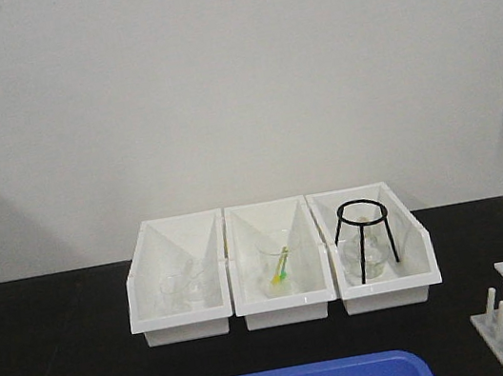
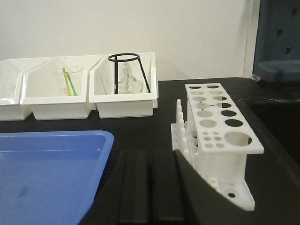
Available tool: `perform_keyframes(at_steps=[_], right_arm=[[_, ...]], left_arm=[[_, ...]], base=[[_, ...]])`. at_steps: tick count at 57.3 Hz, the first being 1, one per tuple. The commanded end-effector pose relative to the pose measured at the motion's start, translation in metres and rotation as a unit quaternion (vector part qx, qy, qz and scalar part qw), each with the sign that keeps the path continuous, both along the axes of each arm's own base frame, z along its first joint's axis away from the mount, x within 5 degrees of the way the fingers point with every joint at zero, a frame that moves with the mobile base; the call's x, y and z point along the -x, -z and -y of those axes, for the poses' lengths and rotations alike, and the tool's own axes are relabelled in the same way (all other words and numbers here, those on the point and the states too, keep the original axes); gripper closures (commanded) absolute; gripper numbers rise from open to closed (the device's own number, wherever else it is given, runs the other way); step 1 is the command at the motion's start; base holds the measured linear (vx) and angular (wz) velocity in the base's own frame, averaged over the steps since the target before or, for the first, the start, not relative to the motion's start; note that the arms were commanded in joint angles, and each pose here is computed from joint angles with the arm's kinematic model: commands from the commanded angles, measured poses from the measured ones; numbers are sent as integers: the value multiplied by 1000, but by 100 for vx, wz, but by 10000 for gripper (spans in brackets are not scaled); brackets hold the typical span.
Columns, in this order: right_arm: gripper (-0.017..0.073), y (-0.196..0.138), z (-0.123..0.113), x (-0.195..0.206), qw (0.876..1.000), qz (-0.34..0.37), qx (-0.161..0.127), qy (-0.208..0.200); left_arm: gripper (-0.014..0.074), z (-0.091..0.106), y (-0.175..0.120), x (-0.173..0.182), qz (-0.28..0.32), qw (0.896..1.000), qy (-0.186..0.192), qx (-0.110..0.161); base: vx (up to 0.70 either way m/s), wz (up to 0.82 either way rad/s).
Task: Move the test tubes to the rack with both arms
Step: 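Reach the left gripper down to the glass tube in the beaker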
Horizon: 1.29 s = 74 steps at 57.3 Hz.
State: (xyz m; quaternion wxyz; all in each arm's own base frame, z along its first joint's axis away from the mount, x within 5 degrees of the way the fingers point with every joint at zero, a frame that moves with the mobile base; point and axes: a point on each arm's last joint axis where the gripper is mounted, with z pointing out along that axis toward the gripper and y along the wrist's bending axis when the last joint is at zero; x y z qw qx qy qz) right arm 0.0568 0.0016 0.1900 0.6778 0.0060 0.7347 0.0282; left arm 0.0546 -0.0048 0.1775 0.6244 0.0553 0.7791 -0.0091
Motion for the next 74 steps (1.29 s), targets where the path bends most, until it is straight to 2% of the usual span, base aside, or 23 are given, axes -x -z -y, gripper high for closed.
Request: perform_keyframes(at_steps=[1, 41, 51, 53, 58, 61, 74], right_arm=[[566, -4, 0, 0, 999, 41, 10, 0], [566, -4, 0, 0, 999, 41, 10, 0], [566, -5, 0, 0, 999, 42, 10, 0], [566, -5, 0, 0, 999, 42, 10, 0], [566, -5, 0, 0, 999, 42, 10, 0], [566, -5, 0, 0, 999, 42, 10, 0], [566, -9, 0, 0, 998, 65, 12, -1]], left_arm=[[612, 0, 0, -1, 39, 999, 2, 8], [612, 0, 0, -1, 39, 999, 3, 3], [612, 0, -4, -1, 62, 998, 3, -1], [612, 0, -6, -2, 74, 997, 3, 4], [612, 0, -13, -2, 109, 993, -1, 43], [612, 0, -17, -2, 131, 990, -2, 52], [612, 0, -27, -1, 176, 983, -2, 56]], base=[[16, 5], [4, 4], [0, 0], [0, 0], [0, 0], [0, 0], [0, 0]])
